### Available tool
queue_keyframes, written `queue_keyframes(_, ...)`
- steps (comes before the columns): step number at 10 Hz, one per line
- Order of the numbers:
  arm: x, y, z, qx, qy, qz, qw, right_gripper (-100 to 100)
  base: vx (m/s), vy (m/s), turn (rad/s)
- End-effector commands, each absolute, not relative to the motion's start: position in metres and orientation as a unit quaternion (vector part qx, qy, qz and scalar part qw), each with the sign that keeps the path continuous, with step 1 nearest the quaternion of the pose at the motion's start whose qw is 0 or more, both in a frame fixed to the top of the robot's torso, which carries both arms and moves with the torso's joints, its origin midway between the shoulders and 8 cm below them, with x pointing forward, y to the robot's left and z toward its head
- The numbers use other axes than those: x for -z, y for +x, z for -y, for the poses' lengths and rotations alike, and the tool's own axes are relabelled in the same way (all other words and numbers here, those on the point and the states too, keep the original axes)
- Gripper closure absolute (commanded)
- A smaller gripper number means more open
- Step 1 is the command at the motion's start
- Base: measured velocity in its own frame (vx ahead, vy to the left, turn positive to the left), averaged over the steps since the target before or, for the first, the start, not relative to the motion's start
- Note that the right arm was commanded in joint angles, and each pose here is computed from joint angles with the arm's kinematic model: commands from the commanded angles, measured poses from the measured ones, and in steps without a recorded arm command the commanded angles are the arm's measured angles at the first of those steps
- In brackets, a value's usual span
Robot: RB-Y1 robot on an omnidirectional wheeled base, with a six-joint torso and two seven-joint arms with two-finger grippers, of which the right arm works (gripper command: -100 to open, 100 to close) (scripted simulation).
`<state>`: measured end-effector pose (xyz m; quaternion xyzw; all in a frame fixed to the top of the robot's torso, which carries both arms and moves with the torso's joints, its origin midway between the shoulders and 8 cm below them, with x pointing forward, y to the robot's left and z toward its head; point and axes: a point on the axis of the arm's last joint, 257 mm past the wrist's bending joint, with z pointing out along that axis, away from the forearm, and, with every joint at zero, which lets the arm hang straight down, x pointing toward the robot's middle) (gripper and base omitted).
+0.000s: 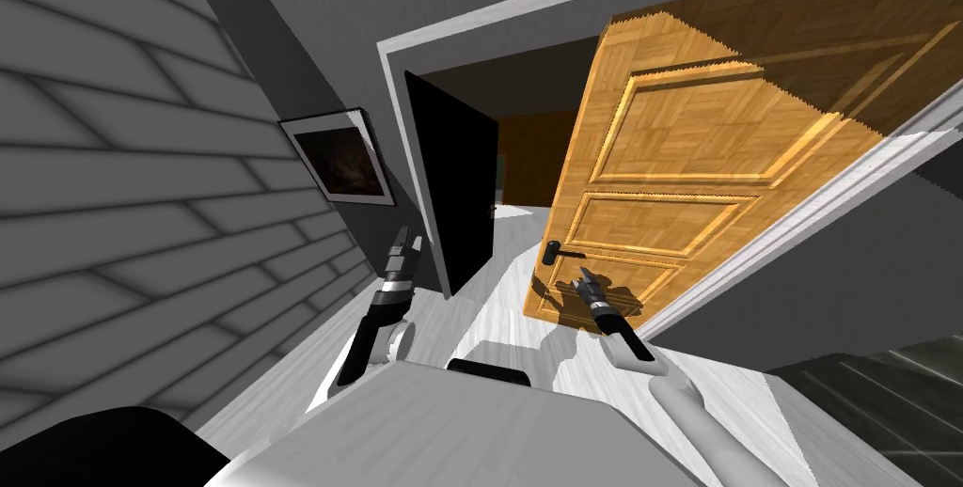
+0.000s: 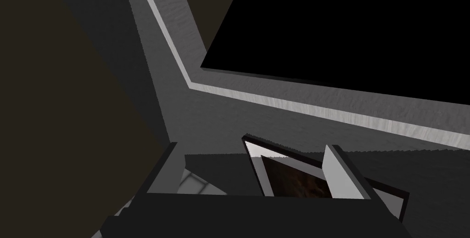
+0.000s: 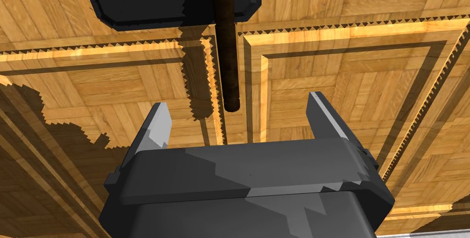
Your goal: Push the door open
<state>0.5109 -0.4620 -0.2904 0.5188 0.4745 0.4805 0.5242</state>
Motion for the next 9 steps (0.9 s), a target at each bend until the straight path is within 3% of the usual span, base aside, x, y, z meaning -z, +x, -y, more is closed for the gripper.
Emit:
queue_keyframes(1, 0.2926, 0.5107, 0.4735, -0.473, 0.525, -0.473, 0.525, -100, 0.091, -0.068, 0.044)
queue_keyframes(4, 0.2925, 0.5133, 0.4718, -0.473, 0.525, -0.472, 0.526, -100, 0.1, -0.033, 0.03)
queue_keyframes(9, 0.2925, 0.5193, 0.4761, -0.467, 0.532, -0.467, 0.531, -100, 0.201, -0.052, 0.045)
